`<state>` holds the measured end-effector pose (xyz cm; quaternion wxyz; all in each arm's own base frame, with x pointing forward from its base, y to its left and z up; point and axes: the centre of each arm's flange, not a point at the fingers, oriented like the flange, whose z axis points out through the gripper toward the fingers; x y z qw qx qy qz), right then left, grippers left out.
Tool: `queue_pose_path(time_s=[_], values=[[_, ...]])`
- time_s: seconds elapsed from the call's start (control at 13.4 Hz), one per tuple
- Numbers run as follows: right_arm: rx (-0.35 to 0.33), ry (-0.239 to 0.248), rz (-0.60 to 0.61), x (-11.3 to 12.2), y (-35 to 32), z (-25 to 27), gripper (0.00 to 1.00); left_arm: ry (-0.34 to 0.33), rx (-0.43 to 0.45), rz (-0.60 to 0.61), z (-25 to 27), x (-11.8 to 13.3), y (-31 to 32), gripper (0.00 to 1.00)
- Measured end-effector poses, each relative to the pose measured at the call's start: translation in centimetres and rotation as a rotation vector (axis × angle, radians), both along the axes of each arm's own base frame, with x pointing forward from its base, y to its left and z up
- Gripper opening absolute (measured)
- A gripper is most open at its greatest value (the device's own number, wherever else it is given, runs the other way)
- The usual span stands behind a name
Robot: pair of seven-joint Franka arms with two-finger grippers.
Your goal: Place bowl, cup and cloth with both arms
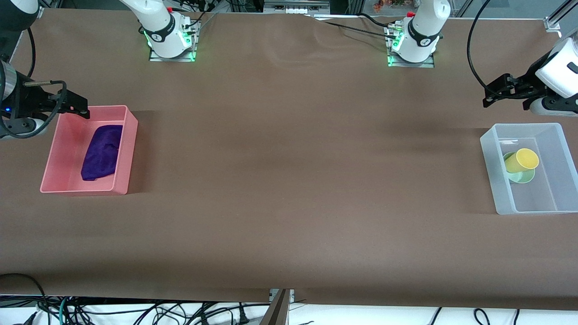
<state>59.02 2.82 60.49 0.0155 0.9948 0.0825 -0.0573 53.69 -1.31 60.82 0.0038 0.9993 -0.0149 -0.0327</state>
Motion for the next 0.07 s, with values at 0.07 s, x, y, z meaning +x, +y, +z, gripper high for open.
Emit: queue_pose_path(time_s=[0.07], values=[[0.000,0.000,0.000,0.00,-0.02,0.00,1.00,0.000,0.000,0.000,-0.14,0.03,0.01,1.00]])
